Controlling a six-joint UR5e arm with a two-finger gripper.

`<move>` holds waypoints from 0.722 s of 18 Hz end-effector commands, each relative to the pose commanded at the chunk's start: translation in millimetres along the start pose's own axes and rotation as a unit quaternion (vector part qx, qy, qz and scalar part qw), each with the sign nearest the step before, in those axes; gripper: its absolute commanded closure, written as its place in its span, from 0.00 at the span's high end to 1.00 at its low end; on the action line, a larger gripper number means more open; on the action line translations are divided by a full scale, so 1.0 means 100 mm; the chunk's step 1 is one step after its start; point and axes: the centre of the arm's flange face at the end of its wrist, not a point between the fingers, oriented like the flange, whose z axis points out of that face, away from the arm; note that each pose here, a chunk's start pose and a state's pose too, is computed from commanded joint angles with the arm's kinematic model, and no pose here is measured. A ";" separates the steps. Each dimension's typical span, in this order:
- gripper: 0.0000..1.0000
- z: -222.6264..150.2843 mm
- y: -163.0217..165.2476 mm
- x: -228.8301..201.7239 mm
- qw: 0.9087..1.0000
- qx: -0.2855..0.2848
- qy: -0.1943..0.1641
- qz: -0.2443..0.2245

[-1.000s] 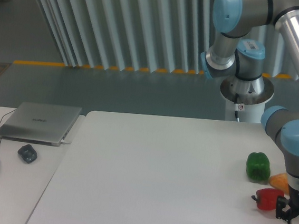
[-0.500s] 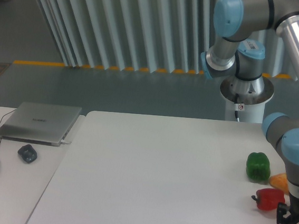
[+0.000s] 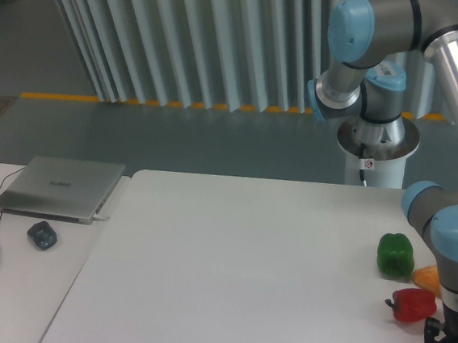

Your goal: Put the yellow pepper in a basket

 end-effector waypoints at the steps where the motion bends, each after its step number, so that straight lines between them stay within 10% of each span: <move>1: 0.42 -0.01 0.00 0.00 1.000 0.001 0.000 0.001; 2: 0.30 -0.01 0.00 0.00 1.000 0.001 0.000 0.001; 13: 0.30 -1.28 0.44 0.03 0.998 0.051 0.027 0.003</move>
